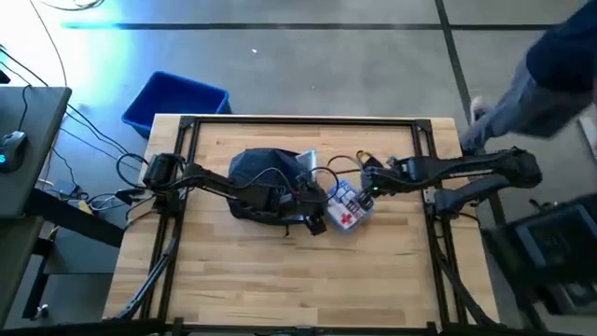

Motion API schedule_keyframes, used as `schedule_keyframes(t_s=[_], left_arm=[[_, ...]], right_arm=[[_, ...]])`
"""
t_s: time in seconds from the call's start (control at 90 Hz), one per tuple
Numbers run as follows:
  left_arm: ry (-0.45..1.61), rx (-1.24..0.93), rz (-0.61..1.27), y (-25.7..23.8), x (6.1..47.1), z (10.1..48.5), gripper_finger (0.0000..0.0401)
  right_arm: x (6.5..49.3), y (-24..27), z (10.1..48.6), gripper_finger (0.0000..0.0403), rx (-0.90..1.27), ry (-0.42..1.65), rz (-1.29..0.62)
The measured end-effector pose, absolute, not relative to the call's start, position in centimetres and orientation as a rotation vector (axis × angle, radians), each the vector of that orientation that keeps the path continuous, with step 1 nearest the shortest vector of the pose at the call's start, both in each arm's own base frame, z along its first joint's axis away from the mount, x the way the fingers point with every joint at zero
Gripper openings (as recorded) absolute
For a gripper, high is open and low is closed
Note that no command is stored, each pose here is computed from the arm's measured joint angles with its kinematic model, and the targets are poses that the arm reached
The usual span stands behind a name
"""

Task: Unpack backpack
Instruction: Put the blue medicine kit into the backpack

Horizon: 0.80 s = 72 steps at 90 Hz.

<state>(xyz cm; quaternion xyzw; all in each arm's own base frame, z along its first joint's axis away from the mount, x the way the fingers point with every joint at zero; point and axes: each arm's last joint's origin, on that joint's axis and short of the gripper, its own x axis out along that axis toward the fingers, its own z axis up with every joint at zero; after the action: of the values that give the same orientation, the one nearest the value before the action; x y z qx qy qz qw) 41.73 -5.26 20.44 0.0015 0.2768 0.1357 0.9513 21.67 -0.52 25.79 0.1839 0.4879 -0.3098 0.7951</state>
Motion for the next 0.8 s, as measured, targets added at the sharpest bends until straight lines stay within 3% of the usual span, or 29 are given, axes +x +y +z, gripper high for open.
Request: schedule_keyframes(t_s=[0.189, 0.444, 0.622, 0.8], left_arm=[[0.704, 0.073, -0.078, -6.7, 42.3, 16.6, 0.0067], [0.773, 0.226, -0.071, -7.0, 42.0, 15.5, 0.0046], [0.777, 0.213, -0.038, -5.9, 42.4, 14.8, 0.0032], [0.828, 0.198, -0.024, -5.0, 42.8, 12.2, 0.0019]], right_arm=[[19.9, -1.6, 24.8, 0.0064, 0.414, 1.252, -0.630], [16.9, -2.9, 17.0, 0.0181, 0.597, 1.452, -0.469], [16.4, -2.8, 13.0, 0.0250, 0.806, 1.231, -0.351], [16.4, -2.8, 12.4, 0.0289, 0.881, 1.128, -0.342]])
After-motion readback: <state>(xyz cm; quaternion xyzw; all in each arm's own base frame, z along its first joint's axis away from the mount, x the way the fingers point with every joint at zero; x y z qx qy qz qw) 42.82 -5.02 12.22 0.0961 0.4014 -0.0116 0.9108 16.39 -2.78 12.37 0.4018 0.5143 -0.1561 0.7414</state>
